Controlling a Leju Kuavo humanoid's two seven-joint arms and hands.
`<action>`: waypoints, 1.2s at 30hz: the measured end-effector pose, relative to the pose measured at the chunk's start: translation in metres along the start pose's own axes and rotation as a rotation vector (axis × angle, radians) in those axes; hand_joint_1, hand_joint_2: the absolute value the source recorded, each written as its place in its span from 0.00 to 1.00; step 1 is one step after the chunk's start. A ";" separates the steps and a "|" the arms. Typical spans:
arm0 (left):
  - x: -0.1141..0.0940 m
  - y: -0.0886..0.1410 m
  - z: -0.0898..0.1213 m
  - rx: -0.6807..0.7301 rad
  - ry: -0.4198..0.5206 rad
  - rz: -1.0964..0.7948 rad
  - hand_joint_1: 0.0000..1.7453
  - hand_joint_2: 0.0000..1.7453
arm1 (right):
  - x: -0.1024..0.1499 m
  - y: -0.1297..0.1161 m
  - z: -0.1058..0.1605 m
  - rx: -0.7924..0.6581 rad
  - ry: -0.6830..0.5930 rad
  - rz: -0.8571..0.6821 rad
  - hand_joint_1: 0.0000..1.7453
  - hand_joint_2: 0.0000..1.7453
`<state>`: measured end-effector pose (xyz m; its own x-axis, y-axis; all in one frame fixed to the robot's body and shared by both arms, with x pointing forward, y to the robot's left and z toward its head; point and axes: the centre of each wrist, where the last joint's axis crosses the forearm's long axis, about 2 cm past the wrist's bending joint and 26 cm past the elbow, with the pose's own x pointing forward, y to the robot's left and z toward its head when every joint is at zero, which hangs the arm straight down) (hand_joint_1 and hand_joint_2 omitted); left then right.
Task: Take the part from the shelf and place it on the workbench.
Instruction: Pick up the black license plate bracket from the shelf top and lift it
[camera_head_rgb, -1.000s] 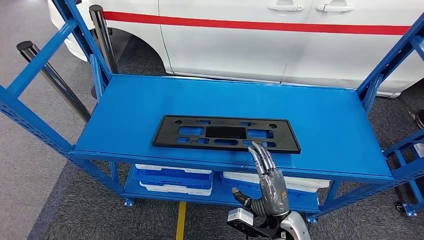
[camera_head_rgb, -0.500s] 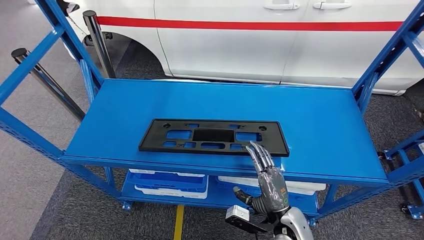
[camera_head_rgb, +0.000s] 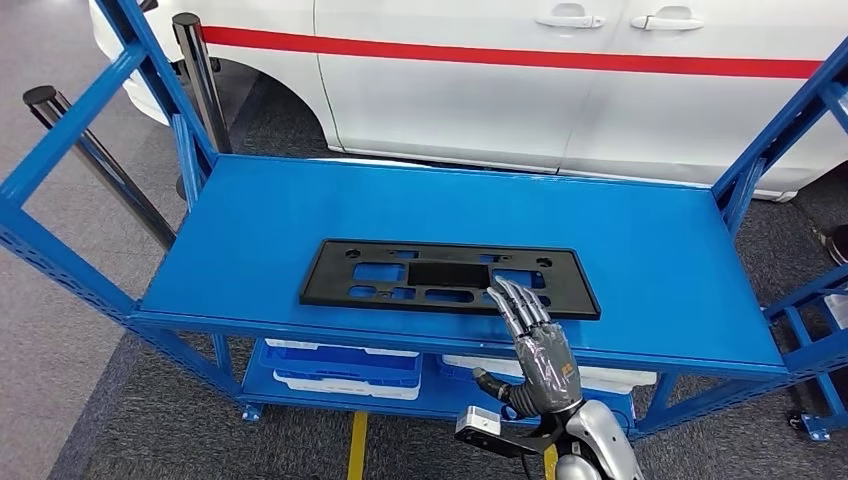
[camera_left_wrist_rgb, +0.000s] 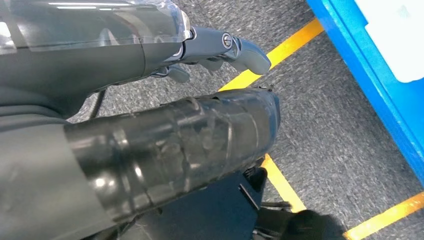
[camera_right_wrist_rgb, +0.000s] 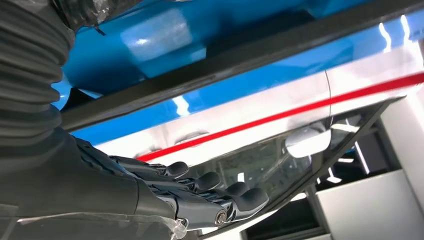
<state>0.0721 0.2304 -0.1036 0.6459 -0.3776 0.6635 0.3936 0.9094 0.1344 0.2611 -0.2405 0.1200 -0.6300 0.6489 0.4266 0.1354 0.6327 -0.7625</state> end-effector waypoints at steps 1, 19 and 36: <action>0.000 0.000 0.000 -0.002 0.001 -0.001 0.00 0.00 | -0.002 -0.001 0.000 0.008 -0.003 0.006 0.00 1.00; 0.003 0.000 -0.002 -0.025 -0.003 -0.015 0.00 0.00 | -0.029 -0.022 -0.009 0.060 -0.031 0.074 0.00 1.00; 0.006 0.001 -0.003 -0.032 -0.006 -0.017 0.00 0.00 | -0.050 -0.037 -0.001 0.195 0.004 0.048 0.00 1.00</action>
<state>0.0783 0.2285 -0.1023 0.6352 -0.3915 0.6658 0.4248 0.8970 0.1223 0.2882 -0.2959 0.1276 -0.6231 0.6783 0.3894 0.0145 0.5078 -0.8614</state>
